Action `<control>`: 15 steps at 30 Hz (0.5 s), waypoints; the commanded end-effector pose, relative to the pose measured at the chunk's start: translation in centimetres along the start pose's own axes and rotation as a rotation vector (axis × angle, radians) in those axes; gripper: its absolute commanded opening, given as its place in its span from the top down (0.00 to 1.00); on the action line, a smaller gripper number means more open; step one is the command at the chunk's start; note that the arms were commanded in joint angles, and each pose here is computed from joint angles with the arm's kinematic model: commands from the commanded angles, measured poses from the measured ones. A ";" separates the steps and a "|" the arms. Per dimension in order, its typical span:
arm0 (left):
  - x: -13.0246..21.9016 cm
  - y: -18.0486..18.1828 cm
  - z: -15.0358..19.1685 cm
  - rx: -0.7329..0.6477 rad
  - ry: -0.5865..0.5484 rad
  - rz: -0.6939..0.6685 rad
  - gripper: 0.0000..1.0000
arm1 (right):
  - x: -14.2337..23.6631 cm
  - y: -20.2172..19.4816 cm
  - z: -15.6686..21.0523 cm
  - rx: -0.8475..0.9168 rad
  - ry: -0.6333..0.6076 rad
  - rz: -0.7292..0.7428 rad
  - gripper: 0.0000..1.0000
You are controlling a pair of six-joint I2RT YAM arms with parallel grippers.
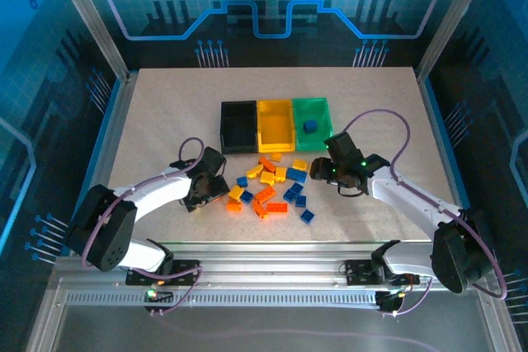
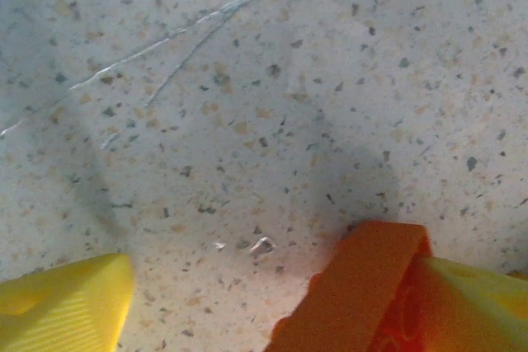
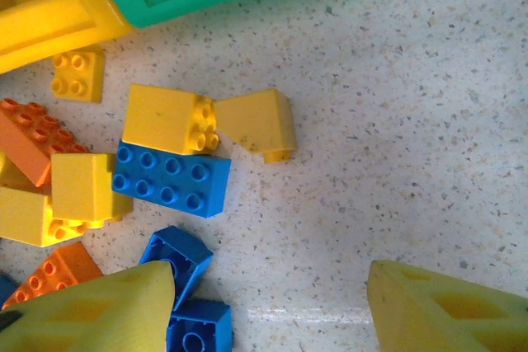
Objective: Sort the legos into containers by color
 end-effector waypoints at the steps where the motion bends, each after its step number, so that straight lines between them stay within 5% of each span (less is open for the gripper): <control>1: -0.7 0.3 0.2 0.002 -0.001 -0.024 0.21 | 0.3 -0.1 -0.3 -0.012 -0.010 -0.021 0.35; 5: -0.7 -0.1 0.0 0.000 0.001 -0.021 0.32 | 0.3 -0.4 -0.4 -0.017 -0.011 -0.018 0.35; 15: 0.5 -0.5 -0.9 -0.005 -0.026 -0.019 0.77 | 0.7 -0.4 -0.8 -0.030 -0.018 -0.033 0.35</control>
Point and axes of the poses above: each hand's point on the last joint's axis, 136 mm out from that joint toward the fingers, its own x axis back along the fingers, its own y axis along the line the jaws close on, z = x × y, the point moved 1 cm from there along x, back along the fingers, and after that the axes turned 10 degrees about -x, right-handed, at the moved point
